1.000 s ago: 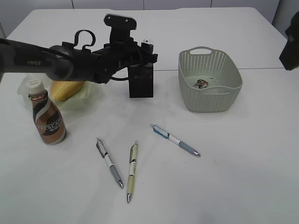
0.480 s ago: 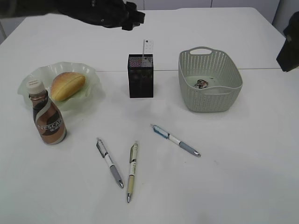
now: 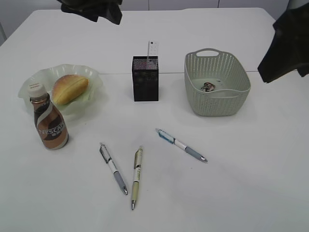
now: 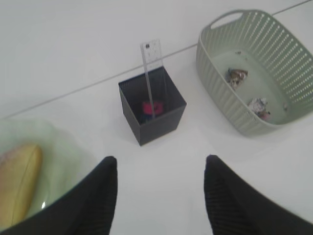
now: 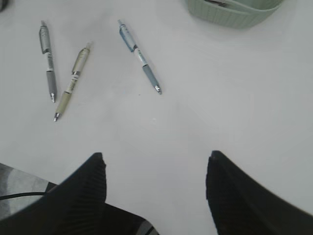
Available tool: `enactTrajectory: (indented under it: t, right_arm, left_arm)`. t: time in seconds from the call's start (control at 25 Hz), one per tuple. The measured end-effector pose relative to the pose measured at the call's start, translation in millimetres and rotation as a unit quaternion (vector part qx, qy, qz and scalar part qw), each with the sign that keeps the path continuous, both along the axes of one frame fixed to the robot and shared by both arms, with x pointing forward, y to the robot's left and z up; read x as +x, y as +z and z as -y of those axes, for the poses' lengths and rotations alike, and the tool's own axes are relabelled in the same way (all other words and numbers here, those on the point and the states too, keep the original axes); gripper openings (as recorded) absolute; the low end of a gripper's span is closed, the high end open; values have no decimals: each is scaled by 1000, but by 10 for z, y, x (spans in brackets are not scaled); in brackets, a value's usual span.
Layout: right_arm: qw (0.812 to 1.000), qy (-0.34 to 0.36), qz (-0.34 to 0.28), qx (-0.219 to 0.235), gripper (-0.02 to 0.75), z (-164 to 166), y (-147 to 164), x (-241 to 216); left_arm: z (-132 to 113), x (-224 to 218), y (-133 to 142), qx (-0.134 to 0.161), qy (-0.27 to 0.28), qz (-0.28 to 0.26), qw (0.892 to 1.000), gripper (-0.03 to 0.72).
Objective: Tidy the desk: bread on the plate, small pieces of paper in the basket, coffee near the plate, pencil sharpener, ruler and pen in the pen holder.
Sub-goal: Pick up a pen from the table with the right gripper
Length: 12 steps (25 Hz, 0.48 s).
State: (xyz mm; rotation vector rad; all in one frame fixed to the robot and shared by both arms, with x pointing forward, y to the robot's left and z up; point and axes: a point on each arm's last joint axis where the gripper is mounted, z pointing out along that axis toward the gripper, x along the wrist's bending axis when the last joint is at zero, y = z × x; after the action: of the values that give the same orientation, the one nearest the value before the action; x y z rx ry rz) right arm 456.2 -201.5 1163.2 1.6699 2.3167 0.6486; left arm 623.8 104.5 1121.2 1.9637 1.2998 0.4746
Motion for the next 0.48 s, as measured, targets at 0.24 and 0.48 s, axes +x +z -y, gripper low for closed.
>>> enactTrajectory:
  t: [0.24, 0.48]
  right_arm:
    - [1000, 5, -19, 22, 475, -62, -38, 23]
    - [998, 4, -60, 11, 475, -153, -250, 213]
  left_arm:
    - [-172, -337, 144, 36, 18, -104, 994, 422]
    - [-290, -564, 232, 69, 24, -170, 983, 417]
